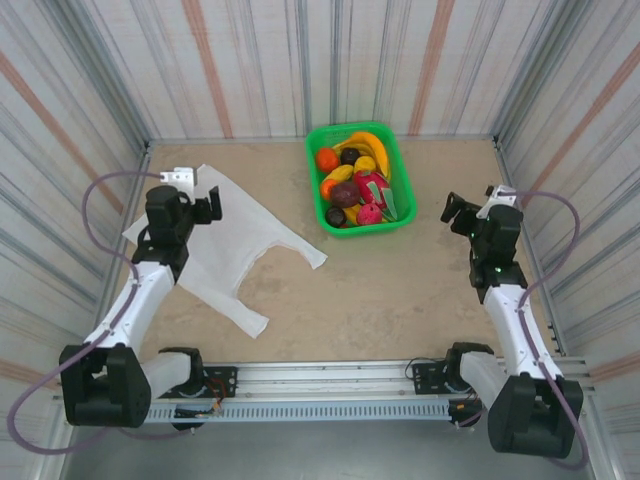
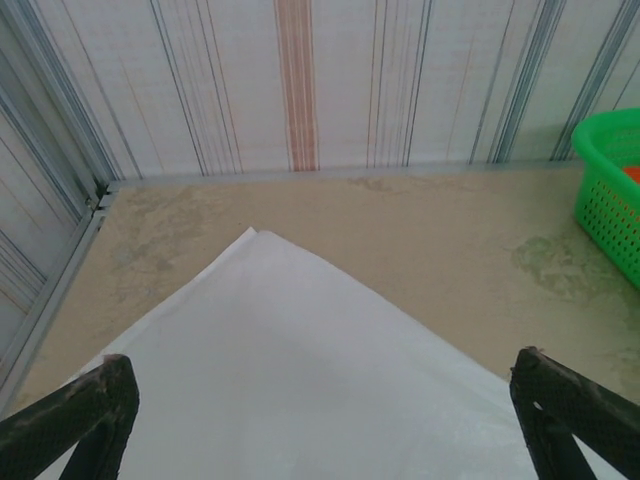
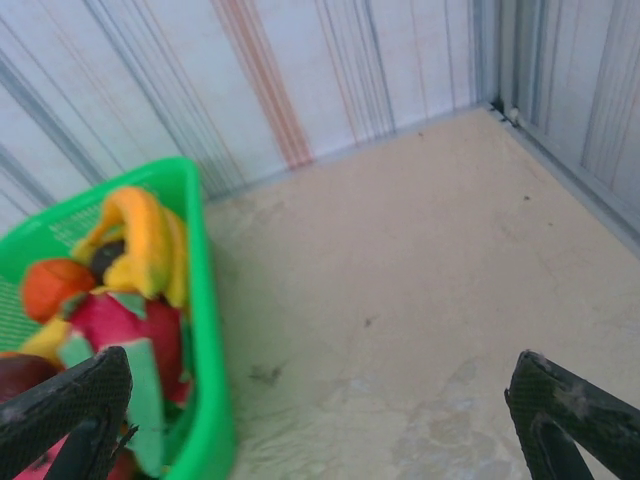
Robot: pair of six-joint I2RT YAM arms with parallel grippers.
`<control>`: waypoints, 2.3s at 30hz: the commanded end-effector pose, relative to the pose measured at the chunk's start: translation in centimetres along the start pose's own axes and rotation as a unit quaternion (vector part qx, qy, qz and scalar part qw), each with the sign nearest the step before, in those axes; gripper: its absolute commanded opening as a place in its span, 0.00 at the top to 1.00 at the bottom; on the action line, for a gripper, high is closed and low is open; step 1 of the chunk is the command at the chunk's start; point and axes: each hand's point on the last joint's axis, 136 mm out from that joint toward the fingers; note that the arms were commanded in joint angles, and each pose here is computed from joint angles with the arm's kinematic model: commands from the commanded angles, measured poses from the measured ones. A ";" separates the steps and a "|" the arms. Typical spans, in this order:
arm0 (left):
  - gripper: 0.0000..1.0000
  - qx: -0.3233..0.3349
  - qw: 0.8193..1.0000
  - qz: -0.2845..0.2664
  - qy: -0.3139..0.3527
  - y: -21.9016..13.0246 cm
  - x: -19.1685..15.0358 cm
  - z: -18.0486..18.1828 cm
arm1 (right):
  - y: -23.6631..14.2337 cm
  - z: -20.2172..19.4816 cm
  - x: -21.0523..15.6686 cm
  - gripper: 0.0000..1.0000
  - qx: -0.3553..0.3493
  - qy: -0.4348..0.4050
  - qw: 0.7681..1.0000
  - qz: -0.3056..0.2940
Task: Place the fake fruits into the plastic bag and tie a complex knot
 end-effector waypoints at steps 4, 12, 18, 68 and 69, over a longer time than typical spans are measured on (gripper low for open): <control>0.07 -0.044 0.985 0.165 -0.032 -4.0 -3.7 -1.6 | -3.2 3.8 -2.1 0.01 0.067 0.080 0.983 0.149; 0.11 -0.018 0.960 0.252 0.121 -6.7 -7.7 -3.6 | -4.5 5.9 -2.1 0.01 0.108 0.112 0.971 0.181; 0.14 -0.044 0.933 0.309 0.180 -5.5 -10.4 -6.3 | -4.4 6.4 -2.6 0.01 0.114 0.112 0.968 0.194; 1.00 0.043 0.898 0.323 0.295 1.1 -12.3 -9.6 | -3.1 6.7 -5.0 0.01 0.121 0.083 0.968 0.204; 1.00 0.036 0.901 0.321 0.290 0.6 -11.5 -9.5 | -3.1 6.8 -5.0 0.01 0.123 0.083 0.968 0.204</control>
Point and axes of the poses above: each hand's point on the last joint's axis, 136 mm out from that joint toward the fingers, its own y axis out along the fingers, its own z axis along the line the jaws close on, x = y × z, and after that the axes turned 4 degrees about y, right-handed
